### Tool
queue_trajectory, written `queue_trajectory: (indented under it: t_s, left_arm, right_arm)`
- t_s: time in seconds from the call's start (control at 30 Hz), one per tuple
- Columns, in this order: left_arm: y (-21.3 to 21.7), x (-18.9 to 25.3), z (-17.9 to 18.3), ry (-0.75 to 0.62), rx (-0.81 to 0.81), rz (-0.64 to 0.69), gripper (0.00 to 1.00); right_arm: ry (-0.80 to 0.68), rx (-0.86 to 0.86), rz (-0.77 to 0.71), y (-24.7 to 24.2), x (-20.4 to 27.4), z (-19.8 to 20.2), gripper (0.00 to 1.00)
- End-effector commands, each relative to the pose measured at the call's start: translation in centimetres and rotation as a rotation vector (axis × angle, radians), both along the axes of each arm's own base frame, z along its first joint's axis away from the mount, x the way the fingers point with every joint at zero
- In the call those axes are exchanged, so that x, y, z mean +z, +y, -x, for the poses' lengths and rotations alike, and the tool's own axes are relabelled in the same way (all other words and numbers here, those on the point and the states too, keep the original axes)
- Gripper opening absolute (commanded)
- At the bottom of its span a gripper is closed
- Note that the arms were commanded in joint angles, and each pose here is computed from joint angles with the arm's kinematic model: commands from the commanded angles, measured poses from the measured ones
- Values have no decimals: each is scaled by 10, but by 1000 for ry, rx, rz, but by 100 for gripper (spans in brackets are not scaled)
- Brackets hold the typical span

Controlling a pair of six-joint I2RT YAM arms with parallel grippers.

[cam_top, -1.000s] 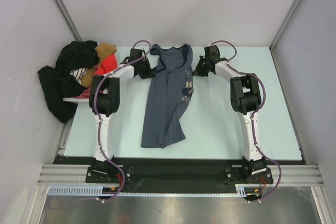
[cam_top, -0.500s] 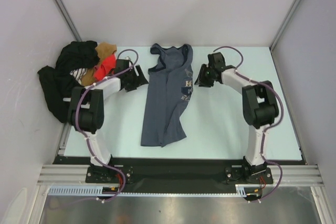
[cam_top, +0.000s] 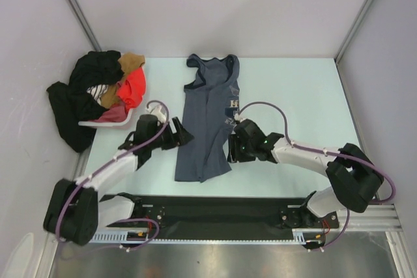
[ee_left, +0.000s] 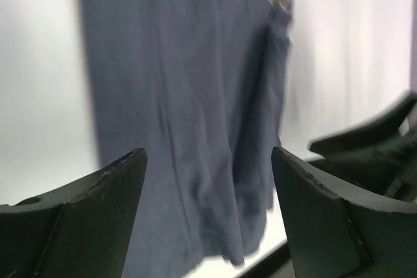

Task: Fold and stack the tank tops
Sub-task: Fold the tank top

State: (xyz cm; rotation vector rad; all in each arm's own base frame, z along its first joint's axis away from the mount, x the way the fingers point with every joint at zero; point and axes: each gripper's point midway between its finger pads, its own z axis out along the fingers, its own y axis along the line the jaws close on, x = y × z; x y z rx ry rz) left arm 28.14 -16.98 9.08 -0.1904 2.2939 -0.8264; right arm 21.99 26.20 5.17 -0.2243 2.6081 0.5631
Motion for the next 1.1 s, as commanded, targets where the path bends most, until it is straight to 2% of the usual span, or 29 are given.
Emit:
queue_trajectory:
  t_s: [0.0, 0.13, 0.27, 0.47, 0.53, 0.6, 0.63, 0.73, 0.87, 1.07]
  left_arm:
    - [-8, 14, 26, -44, -38, 54, 84]
    - [3, 19, 48, -87, -22, 60, 85]
    - [14, 15, 57, -84, -1, 16, 86]
    - [18, 7, 62, -63, -10, -17, 86]
    - [18, 6, 63, -55, -4, -14, 86]
    - [17, 5, 66, -44, -5, 1, 86]
    - [17, 0, 69, -22, 3, 9, 86]
    - [23, -13, 73, 19, 34, -11, 86]
    - [22, -31, 83, 98, 38, -26, 87]
    - [9, -48, 109, 172, -16, -67, 86]
  right_arm:
    - [-60, -29, -6, 5, 5, 4, 51]
    - [-26, 16, 0, 12, -13, 21, 43]
    - [-1, 42, 52, 18, -31, 31, 42]
    - [-26, 32, 84, 26, -32, 27, 40]
    - [-31, 28, 90, 28, -30, 25, 36]
    - [-30, 24, 109, 26, -31, 27, 26]
    - [-25, 12, 117, 25, -31, 30, 16]
    - [-37, -47, 173, 10, -27, 36, 4]
    - [3, -201, 210, -24, -29, 61, 0]
    - [70, -316, 208, -56, -40, 97, 0]
